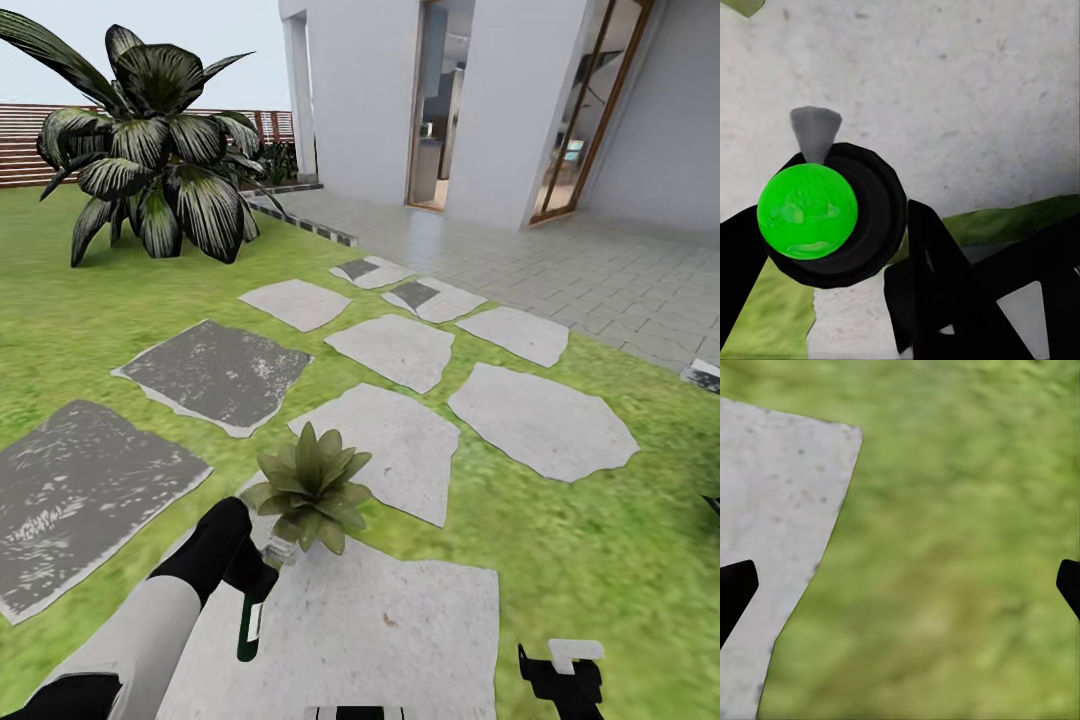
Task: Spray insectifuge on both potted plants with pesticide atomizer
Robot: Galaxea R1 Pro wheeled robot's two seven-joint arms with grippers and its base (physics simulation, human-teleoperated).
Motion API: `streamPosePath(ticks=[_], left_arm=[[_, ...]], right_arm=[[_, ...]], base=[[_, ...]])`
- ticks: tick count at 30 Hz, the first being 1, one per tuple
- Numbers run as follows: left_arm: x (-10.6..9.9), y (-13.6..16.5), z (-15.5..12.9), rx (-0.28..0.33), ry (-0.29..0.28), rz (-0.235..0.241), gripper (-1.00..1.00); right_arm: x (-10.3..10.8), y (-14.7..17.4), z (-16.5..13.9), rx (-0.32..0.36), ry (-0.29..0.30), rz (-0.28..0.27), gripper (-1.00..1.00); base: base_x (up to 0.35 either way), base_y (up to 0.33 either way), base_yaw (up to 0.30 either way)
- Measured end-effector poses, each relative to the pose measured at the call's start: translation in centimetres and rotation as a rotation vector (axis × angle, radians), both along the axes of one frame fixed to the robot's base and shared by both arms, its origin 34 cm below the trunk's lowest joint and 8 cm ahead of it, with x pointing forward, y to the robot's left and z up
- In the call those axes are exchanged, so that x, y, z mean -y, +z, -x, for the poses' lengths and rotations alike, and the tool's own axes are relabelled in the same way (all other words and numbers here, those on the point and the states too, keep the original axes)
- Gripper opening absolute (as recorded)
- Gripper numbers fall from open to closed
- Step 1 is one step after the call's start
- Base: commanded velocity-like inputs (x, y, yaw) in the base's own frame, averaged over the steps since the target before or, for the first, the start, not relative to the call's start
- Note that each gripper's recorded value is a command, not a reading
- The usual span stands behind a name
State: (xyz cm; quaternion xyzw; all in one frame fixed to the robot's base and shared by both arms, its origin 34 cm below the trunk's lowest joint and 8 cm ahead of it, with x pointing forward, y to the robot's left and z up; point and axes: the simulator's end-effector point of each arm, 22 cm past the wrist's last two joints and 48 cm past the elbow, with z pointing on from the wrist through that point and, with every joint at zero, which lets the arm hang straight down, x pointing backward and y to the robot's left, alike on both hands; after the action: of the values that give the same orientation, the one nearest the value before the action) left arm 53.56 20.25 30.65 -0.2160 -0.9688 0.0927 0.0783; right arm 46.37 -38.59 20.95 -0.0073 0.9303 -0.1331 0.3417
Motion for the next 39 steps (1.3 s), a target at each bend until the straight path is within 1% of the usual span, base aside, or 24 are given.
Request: streamPosePath(ticks=[6, 11, 14, 16, 17, 18, 19, 21, 24, 25, 28, 31, 32, 35, 36, 37, 39], left_arm=[[1.7, 0.1, 0.2, -0.002, -0.003, 0.026, -1.00], [1.9, 0.2, 0.1, 0.001, -0.004, 0.029, -1.00], [1.4, 0.0, 0.2, 0.000, -0.003, 0.024, -1.00], [0.8, -0.6, 1.2, -0.015, -0.001, 0.015, -1.00], [-0.2, -1.2, 2.0, -0.022, -0.003, -0.007, -1.00], [-0.8, -1.4, 2.2, -0.023, 0.000, -0.021, -1.00], [-1.9, -1.6, 2.3, -0.018, 0.000, -0.046, -1.00], [-2.6, -1.8, 2.3, -0.018, 0.011, -0.056, -1.00], [-1.8, -1.7, 2.3, -0.017, 0.010, -0.047, -1.00], [-0.8, -1.6, 2.2, -0.016, 0.009, -0.032, -1.00], [3.4, -0.8, 1.5, -0.002, -0.016, 0.018, -1.00], [3.4, -0.1, 0.0, 0.022, -0.022, 0.015, -1.00], [3.2, 0.0, -0.2, 0.025, -0.021, 0.012, -1.00], [1.7, 0.1, -0.7, 0.035, -0.017, -0.012, -1.00], [1.5, 0.1, -0.8, 0.035, -0.013, -0.014, -1.00], [1.2, 0.5, -1.4, 0.047, -0.011, -0.018, -1.00], [1.3, 1.2, -2.6, 0.073, -0.007, -0.016, -1.00]], right_arm=[[0.0, 0.0, 0.0, 0.001, -0.001, 0.001, 1.00], [0.0, 0.0, 0.0, -0.001, -0.001, 0.001, 1.00], [0.0, 0.0, 0.1, -0.001, -0.001, 0.000, 1.00], [0.0, 0.0, 0.1, -0.001, -0.001, 0.000, 1.00], [0.0, 0.0, 0.1, -0.001, -0.001, 0.000, 1.00], [0.0, 0.0, 0.1, -0.001, -0.001, 0.000, 1.00], [0.0, 0.0, 0.0, -0.001, -0.001, 0.000, 1.00], [0.0, 0.0, 0.1, -0.001, -0.001, 0.001, 1.00], [0.0, 0.0, 0.1, -0.001, -0.001, 0.001, 1.00], [0.0, 0.0, 0.1, -0.001, -0.001, 0.001, 1.00], [0.0, 0.0, 0.1, -0.001, 0.000, 0.001, 1.00], [0.1, 0.0, 0.1, -0.001, -0.001, 0.002, 1.00], [0.1, 0.0, 0.1, -0.001, -0.001, 0.002, 1.00], [0.1, 0.0, 0.0, -0.002, 0.001, 0.003, 1.00], [0.1, 0.0, 0.1, -0.002, 0.001, 0.003, 1.00], [0.2, -0.1, 0.3, -0.005, 0.001, 0.003, 1.00], [0.2, -0.1, 0.4, -0.006, 0.001, 0.004, 1.00]], base=[[0.142, -0.142, 0.000], [0.018, -0.011, 0.000], [0.000, 0.000, 0.000], [0.000, 0.000, 0.000], [0.000, 0.000, 0.000], [0.000, 0.000, 0.000], [0.000, 0.000, 0.000], [0.000, 0.000, 0.000], [0.000, 0.000, 0.000], [0.000, 0.000, 0.000], [0.000, 0.000, 0.000], [0.000, 0.000, 0.000], [0.000, 0.000, 0.000], [0.000, 0.070, 0.000], [0.000, 0.240, 0.000], [0.000, 0.270, 0.000], [0.000, 0.221, 0.000]])
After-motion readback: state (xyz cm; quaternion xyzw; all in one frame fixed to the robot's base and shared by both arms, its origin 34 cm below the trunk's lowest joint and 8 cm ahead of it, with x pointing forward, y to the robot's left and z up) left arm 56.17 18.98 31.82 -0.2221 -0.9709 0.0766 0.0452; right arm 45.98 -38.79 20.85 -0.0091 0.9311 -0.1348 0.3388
